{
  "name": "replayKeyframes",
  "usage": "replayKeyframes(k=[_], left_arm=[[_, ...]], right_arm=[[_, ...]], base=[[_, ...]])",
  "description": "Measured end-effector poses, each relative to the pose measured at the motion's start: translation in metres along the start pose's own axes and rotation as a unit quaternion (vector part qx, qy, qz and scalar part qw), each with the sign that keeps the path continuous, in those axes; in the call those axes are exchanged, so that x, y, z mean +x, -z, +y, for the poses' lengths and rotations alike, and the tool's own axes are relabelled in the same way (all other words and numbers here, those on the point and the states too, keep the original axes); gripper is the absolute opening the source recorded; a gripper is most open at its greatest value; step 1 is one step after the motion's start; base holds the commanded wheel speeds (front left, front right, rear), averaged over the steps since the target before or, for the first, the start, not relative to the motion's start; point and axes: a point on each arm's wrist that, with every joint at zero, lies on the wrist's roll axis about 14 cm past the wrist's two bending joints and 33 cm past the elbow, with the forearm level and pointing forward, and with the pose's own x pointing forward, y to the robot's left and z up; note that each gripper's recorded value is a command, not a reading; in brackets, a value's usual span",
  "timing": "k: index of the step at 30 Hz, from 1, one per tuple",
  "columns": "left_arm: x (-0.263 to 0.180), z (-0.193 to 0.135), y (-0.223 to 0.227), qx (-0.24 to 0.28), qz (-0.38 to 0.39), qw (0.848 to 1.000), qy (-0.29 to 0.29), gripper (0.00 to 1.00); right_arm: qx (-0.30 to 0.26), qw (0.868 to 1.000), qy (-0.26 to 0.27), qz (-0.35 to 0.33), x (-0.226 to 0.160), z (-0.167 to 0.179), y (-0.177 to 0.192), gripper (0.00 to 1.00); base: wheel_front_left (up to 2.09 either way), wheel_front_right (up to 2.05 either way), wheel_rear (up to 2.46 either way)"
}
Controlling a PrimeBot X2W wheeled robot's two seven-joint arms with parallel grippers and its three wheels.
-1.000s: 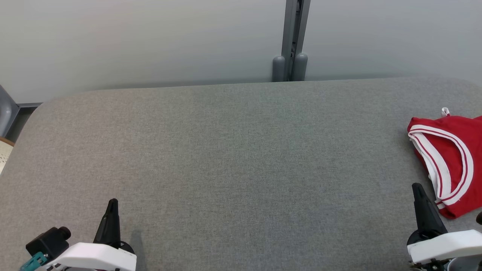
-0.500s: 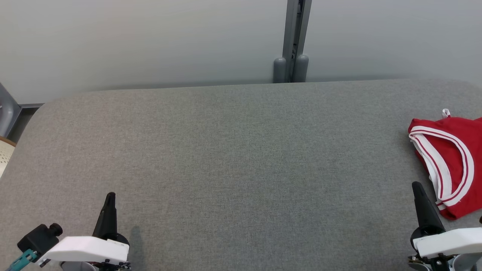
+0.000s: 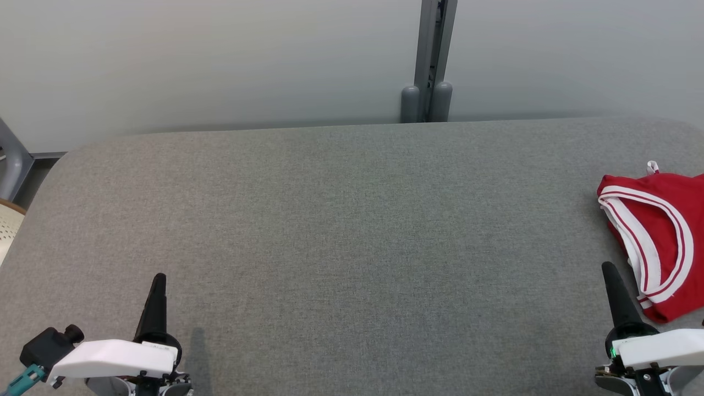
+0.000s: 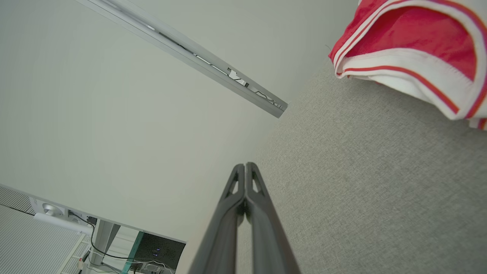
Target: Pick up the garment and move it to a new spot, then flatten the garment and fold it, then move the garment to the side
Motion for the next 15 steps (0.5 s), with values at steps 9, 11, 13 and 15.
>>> replayKeyframes(k=[9,11,13,15], left_arm=[[0.0016,-0.0042,-0.0035,-0.047,-0.001,0.999,0.009,0.00],[0.0015,-0.0047,-0.0043,-0.059,-0.002,0.998,0.011,0.00],[0.0014,-0.0050,-0.0044,-0.068,-0.001,0.998,0.012,0.00],[0.0016,-0.0054,-0.0052,-0.077,-0.002,0.997,0.013,0.00]], right_arm=[[0.047,0.999,-0.006,-0.002,0.0036,0.0034,-0.0015,0.00],[0.057,0.998,-0.006,-0.001,0.0038,0.0036,-0.0011,0.00],[0.066,0.998,-0.006,0.000,0.0039,0.0034,-0.0009,0.00],[0.075,0.997,-0.006,-0.001,0.0041,0.0033,-0.0011,0.00]], base=[[0.00,0.00,0.00],[0.00,0.00,0.00],[0.00,0.00,0.00],[0.00,0.00,0.00]])
